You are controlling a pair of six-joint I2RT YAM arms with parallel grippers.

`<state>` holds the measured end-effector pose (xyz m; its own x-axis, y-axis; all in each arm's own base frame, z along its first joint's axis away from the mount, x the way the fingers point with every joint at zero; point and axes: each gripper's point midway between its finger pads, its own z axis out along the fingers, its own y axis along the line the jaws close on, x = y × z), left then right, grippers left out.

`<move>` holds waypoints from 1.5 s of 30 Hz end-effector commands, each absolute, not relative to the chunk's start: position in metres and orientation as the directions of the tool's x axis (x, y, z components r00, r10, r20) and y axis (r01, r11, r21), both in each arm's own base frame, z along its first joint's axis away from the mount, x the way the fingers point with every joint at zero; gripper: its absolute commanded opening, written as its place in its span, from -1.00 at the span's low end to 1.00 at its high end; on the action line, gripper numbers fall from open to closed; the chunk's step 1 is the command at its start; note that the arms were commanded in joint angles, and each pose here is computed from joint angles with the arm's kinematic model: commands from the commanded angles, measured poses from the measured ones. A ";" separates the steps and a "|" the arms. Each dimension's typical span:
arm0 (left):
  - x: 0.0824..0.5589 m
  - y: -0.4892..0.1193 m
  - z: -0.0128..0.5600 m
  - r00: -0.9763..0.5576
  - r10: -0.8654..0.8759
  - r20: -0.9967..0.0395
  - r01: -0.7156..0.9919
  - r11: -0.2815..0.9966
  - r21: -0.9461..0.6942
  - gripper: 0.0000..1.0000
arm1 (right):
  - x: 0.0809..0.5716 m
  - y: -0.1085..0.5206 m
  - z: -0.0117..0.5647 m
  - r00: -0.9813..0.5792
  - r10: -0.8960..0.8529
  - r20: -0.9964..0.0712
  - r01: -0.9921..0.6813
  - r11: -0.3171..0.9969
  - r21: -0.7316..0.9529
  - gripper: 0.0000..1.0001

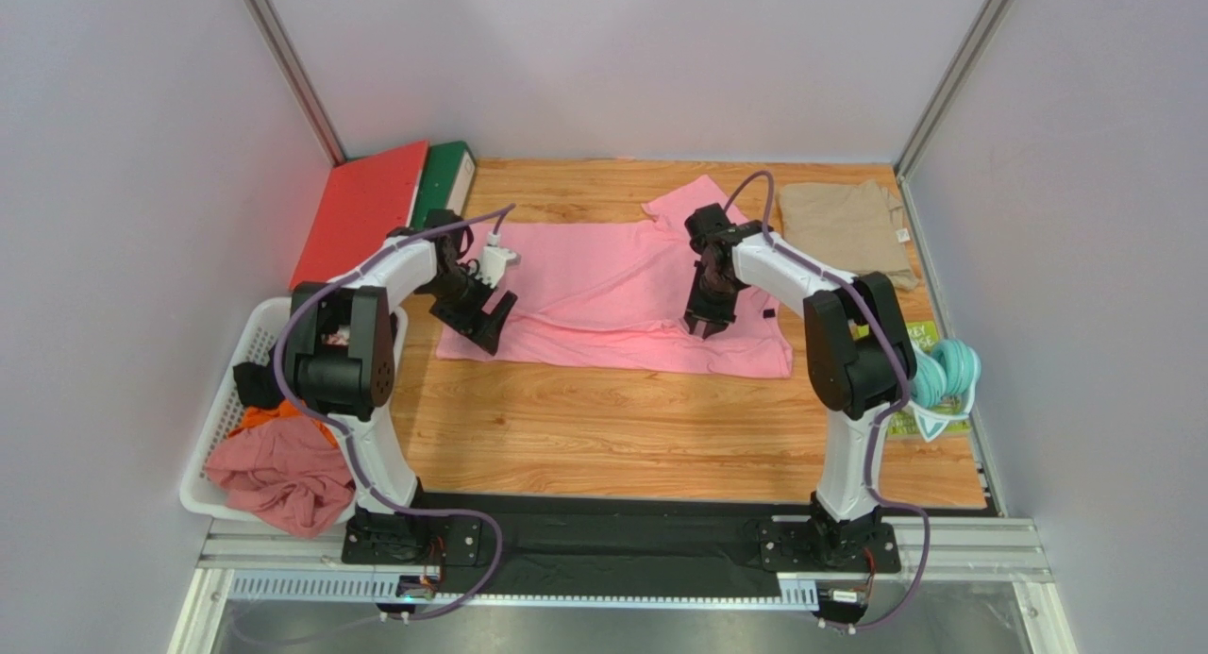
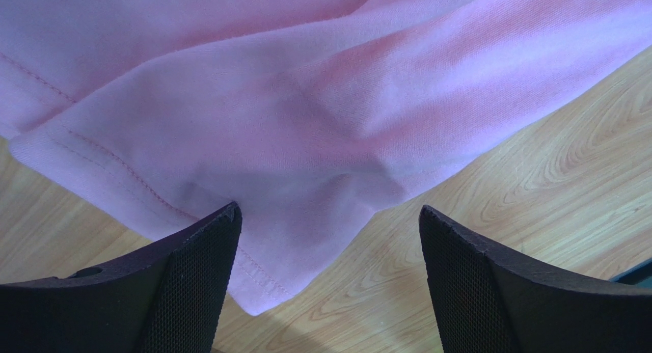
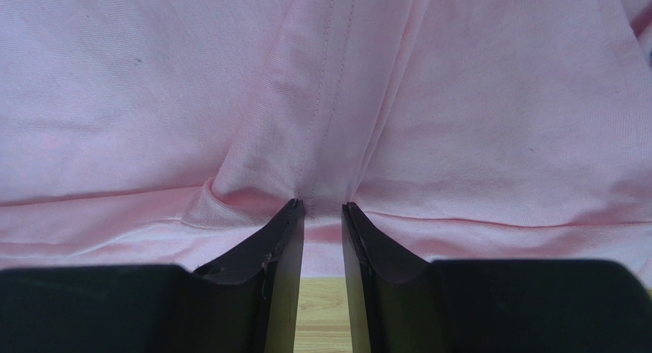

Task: Fold and stack the t-shirts
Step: Fold the flattened tshirt in 1/3 of the way

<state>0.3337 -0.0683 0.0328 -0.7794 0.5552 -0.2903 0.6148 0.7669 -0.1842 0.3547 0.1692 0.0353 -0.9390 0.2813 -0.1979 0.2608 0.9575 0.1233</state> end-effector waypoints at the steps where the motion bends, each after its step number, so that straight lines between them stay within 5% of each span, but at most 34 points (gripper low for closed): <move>1: 0.336 -0.069 0.028 -0.780 0.548 -0.303 0.612 0.769 -0.183 0.82 | 0.366 0.172 0.040 -0.924 0.299 -0.238 0.272 0.952 0.140 -0.39; 11: 0.337 -0.068 0.030 -0.777 0.549 -0.308 0.613 0.771 -0.171 0.82 | 0.360 0.168 0.043 -0.921 0.305 -0.243 0.280 0.951 0.134 -0.06; 17: 0.337 -0.066 0.031 -0.774 0.554 -0.306 0.616 0.772 -0.160 0.82 | 0.361 0.167 0.040 -0.917 0.316 -0.246 0.292 0.948 0.128 -0.26; 26: 0.334 -0.063 0.027 -0.776 0.559 -0.294 0.615 0.773 -0.155 0.82 | 0.374 0.165 0.054 -0.908 0.305 -0.288 0.282 0.952 0.118 -0.86; 40: 0.332 -0.061 0.029 -0.769 0.567 -0.295 0.622 0.770 -0.142 0.82 | 0.437 0.177 0.083 -0.891 0.286 -0.352 0.256 0.958 0.130 -0.89; 42: 0.331 -0.061 0.029 -0.766 0.572 -0.294 0.626 0.767 -0.140 0.82 | 0.441 0.176 0.075 -0.896 0.281 -0.343 0.255 0.960 0.119 -0.72; 45: 0.331 -0.060 0.031 -0.761 0.577 -0.296 0.631 0.764 -0.132 0.82 | 0.450 0.170 0.070 -0.899 0.278 -0.339 0.259 0.960 0.103 0.01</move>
<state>0.3313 -0.0632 0.0248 -0.7781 0.5627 -0.2791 0.6154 0.7719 -0.1595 0.4378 0.1804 0.0682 -0.8981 0.2924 -0.3286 0.2620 0.9557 0.1343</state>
